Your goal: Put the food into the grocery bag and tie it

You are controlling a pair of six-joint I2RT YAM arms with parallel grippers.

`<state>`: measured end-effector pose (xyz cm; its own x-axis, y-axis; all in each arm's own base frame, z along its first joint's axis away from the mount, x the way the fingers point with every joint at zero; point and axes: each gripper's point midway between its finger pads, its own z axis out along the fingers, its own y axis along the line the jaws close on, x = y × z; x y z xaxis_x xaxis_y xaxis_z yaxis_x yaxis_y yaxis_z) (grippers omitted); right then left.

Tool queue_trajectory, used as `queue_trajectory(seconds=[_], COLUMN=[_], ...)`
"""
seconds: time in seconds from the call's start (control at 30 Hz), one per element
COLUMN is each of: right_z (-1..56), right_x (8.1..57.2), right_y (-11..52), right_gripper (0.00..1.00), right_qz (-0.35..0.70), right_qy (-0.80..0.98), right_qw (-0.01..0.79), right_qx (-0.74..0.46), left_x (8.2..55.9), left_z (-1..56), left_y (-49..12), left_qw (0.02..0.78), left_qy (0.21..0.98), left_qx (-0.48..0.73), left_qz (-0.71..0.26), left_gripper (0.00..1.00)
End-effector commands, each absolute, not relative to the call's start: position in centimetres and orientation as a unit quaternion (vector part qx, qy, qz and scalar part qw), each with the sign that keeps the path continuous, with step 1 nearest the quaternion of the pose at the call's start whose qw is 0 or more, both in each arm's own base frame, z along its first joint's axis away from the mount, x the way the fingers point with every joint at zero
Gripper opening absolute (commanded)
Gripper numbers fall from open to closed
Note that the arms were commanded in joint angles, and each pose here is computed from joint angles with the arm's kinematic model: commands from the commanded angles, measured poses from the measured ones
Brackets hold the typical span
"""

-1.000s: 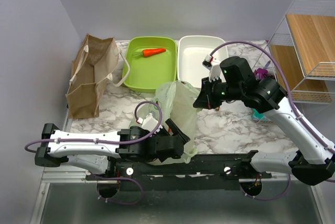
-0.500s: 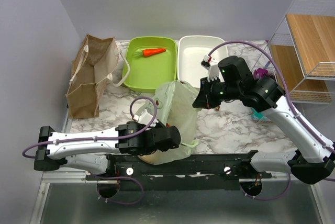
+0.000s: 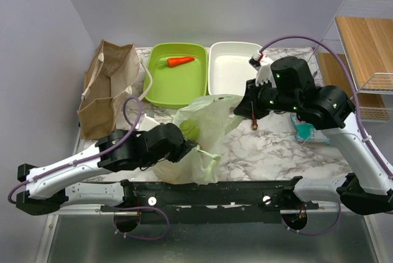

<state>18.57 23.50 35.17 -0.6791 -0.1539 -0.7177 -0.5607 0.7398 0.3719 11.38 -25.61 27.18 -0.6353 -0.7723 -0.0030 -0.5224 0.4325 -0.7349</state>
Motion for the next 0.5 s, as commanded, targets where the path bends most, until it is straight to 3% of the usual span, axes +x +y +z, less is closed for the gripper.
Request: queue_trajectory(seconds=[0.0,0.03,0.47], right_z=[36.7,37.0,37.8], right_x=[18.1,17.9,16.8], right_y=[21.5,21.3,20.9], right_gripper=[0.01,0.01,0.01], right_qz=[0.276,0.274,0.276], right_qy=[0.870,0.871,0.877], right_qw=[0.361,0.362,0.340], right_qx=[-0.191,-0.189,-0.198], left_x=[11.8,11.6,14.7], left_z=[31.3,30.5,37.0], left_y=[-24.0,-22.4,-20.2], left_qw=[0.190,0.200,0.268], left_qy=[0.825,0.842,0.836], left_qx=[-0.354,-0.342,-0.236], left_qz=[-0.398,-0.367,-0.416], left_gripper=[0.00,0.00,0.00])
